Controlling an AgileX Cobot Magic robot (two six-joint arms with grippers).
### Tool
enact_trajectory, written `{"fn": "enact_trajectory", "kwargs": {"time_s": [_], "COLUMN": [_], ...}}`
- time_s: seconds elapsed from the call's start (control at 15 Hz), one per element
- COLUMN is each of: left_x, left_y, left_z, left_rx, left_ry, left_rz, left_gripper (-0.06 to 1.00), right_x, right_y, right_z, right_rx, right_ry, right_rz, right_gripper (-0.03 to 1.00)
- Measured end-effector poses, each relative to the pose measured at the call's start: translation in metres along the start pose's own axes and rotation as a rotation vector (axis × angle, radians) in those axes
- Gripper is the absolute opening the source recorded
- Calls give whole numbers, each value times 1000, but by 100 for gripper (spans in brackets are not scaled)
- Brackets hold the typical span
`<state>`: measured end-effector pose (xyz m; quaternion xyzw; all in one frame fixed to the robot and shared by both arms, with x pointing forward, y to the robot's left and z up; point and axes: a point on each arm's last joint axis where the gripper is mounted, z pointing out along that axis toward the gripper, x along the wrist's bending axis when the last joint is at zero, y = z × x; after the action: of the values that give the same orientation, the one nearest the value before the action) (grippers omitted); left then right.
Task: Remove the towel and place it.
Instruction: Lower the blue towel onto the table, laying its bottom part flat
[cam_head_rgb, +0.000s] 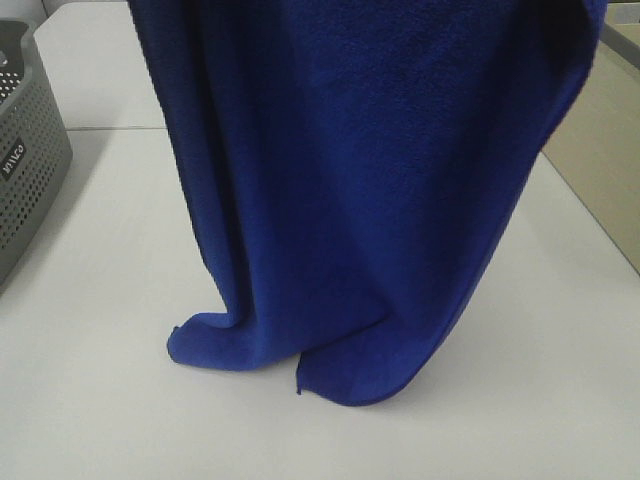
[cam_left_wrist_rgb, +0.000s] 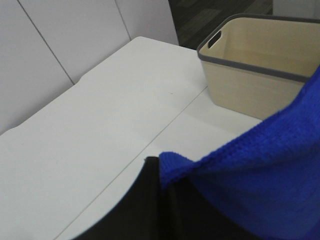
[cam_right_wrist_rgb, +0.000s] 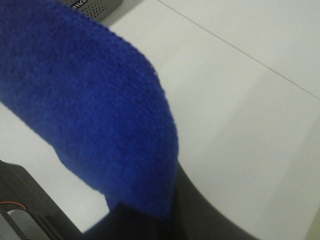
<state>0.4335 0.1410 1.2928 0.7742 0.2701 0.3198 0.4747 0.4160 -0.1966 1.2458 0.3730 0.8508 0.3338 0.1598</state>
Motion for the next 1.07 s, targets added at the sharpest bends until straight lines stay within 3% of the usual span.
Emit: {"fn": "enact_trajectory", "kwargs": {"time_s": [0.27, 0.4, 0.53, 0.67, 0.87, 1.07], "left_x": [11, 12, 10, 3, -15, -26], "left_y": [-14, -17, -12, 1, 16, 29], "left_z": [54, 71, 63, 33, 1, -27], "left_rx": [130, 158, 148, 134, 124, 115], "left_ry": [162, 190, 186, 158, 82, 25], "left_rz": [145, 161, 152, 130, 128, 124], "left_gripper": [0, 0, 0, 0, 0, 0], "right_x": [-27, -31, -26, -17, 1, 12], "right_y": [21, 28, 33, 33, 30, 23], "right_z": [46, 46, 29, 11, -15, -43], "right_rx": [-8, -19, -25, -26, -110, -187], "right_ry": [-146, -168, -143, -89, 31, 58], "right_rz": [-44, -56, -50, -40, -21, -28], "right_gripper": [2, 2, 2, 2, 2, 2]}}
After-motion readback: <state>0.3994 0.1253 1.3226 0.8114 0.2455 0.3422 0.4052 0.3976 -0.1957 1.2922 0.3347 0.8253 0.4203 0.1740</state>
